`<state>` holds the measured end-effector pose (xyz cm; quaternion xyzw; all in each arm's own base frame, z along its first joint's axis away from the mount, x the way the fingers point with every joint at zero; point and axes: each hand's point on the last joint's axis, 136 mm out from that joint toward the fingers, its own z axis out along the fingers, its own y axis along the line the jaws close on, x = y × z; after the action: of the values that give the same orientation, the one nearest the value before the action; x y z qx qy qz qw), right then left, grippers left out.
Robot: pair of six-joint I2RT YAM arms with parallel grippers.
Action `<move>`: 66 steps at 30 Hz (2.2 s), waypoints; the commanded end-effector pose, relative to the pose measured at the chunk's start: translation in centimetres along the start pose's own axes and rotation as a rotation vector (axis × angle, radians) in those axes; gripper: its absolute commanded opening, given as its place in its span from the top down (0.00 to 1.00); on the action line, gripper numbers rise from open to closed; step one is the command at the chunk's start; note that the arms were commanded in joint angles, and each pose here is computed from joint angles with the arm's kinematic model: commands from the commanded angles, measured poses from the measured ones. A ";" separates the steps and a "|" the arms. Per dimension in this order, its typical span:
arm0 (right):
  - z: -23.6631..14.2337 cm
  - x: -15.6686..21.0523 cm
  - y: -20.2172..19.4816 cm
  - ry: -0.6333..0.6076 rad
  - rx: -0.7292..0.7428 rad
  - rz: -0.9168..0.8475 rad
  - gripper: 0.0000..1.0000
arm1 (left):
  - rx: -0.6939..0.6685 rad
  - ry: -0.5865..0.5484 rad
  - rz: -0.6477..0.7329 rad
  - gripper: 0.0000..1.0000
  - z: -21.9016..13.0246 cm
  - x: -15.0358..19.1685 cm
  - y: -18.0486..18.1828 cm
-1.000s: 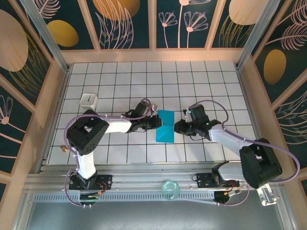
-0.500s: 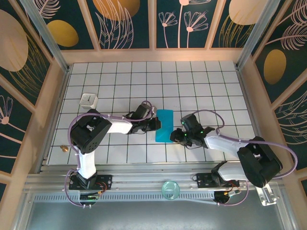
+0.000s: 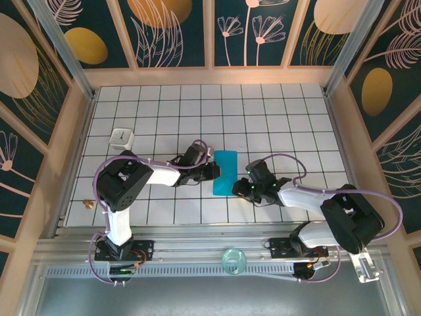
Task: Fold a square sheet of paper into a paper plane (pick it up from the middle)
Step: Turn over the paper at the center of the table.
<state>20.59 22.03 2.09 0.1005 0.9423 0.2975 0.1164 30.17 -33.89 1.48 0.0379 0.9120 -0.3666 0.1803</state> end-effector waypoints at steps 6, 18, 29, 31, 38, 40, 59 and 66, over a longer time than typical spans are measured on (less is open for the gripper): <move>1.0 -0.6 2.7 -0.008 -0.119 -0.024 0.69 | -0.135 0.111 -0.050 1.00 0.1 3.9 4.3; 0.1 -1.8 3.7 -0.070 -0.227 -0.073 0.68 | -0.143 0.117 -0.047 1.00 0.0 4.1 4.5; -1.0 -2.6 3.8 -0.116 -0.310 -0.069 0.66 | -0.145 0.122 -0.042 1.00 0.0 4.0 4.4; -1.0 -2.7 3.3 -0.122 -0.286 -0.055 0.69 | -0.144 0.121 -0.042 1.00 0.0 4.0 4.4; -1.0 -2.0 1.9 -0.139 -0.244 0.003 0.76 | -0.146 0.123 -0.044 1.00 0.1 4.0 4.4; -0.9 -1.9 1.6 -0.143 -0.232 0.010 0.78 | -0.146 0.122 -0.044 1.00 0.2 3.9 4.4; -1.3 -2.3 1.4 -0.260 -0.185 0.026 0.99 | -0.135 0.118 -0.040 1.00 0.1 3.4 3.8; -4.1 -4.2 -0.5 -0.230 0.136 -0.263 1.00 | 0.104 -0.050 -0.055 0.51 -4.4 -2.2 -4.5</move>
<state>23.34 21.08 5.48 0.0882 0.9146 0.3075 0.2474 29.67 -34.23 4.12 0.0319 0.9052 -0.3859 0.1753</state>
